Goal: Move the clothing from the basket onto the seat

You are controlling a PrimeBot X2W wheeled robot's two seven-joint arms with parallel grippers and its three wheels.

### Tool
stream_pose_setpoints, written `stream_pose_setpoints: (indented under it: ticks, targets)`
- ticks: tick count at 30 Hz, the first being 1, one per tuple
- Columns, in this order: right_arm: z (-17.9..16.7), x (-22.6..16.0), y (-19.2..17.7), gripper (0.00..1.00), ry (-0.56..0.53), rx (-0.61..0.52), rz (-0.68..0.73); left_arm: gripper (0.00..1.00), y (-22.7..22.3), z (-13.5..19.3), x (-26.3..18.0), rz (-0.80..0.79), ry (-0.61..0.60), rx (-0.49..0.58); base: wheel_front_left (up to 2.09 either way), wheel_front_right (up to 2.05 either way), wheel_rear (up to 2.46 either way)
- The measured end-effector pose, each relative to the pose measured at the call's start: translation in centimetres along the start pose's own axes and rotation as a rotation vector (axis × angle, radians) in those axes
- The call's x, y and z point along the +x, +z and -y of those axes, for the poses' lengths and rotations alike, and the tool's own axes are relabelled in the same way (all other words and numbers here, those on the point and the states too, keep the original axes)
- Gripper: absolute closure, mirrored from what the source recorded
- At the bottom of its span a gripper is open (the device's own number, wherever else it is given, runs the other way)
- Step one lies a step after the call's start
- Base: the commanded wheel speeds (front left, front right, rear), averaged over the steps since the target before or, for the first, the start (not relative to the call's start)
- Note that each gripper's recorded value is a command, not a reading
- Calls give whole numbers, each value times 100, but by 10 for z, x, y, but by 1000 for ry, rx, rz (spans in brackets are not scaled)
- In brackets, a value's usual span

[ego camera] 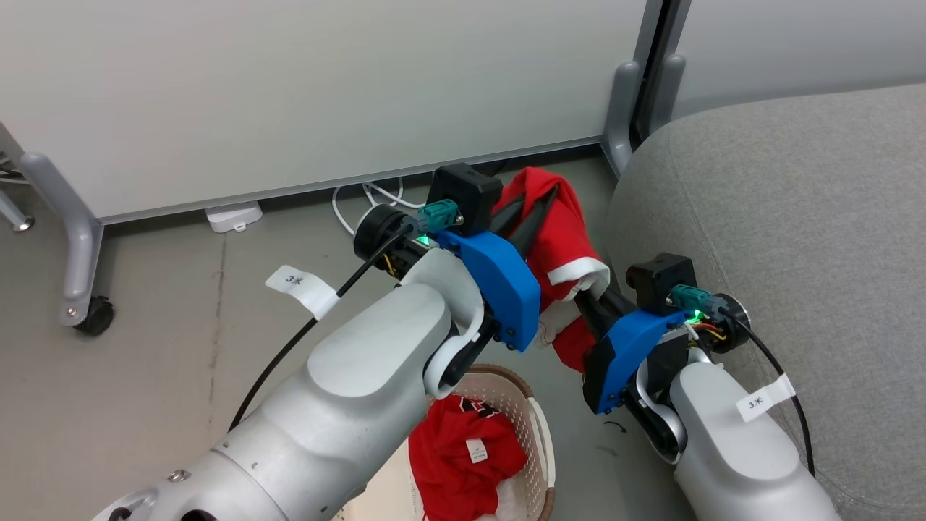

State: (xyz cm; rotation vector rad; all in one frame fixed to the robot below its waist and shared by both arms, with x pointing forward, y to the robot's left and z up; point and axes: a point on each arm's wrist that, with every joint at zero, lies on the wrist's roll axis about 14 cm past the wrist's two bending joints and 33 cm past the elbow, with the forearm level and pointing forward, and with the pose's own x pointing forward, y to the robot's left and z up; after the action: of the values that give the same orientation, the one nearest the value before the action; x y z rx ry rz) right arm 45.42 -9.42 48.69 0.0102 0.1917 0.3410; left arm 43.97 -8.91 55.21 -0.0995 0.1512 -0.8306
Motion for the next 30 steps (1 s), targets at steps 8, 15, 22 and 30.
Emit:
stream_pose_setpoints:
  ticks: [8,15,22,30]
  targets:
    - [0,0,-1,100,-1,0,-3,0,0,-1,-1,3,6,0,0,0,0]
    - [1,0,2,100,-5,2,7,0,10,-6,-2,62,21,1,0,0,0]
    - [5,-1,6,100,-17,6,23,0,1,-14,-17,110,35,-60,0,0,0]
    - [14,-5,10,100,-48,15,44,0,-13,-36,-48,146,106,-67,0,0,0]
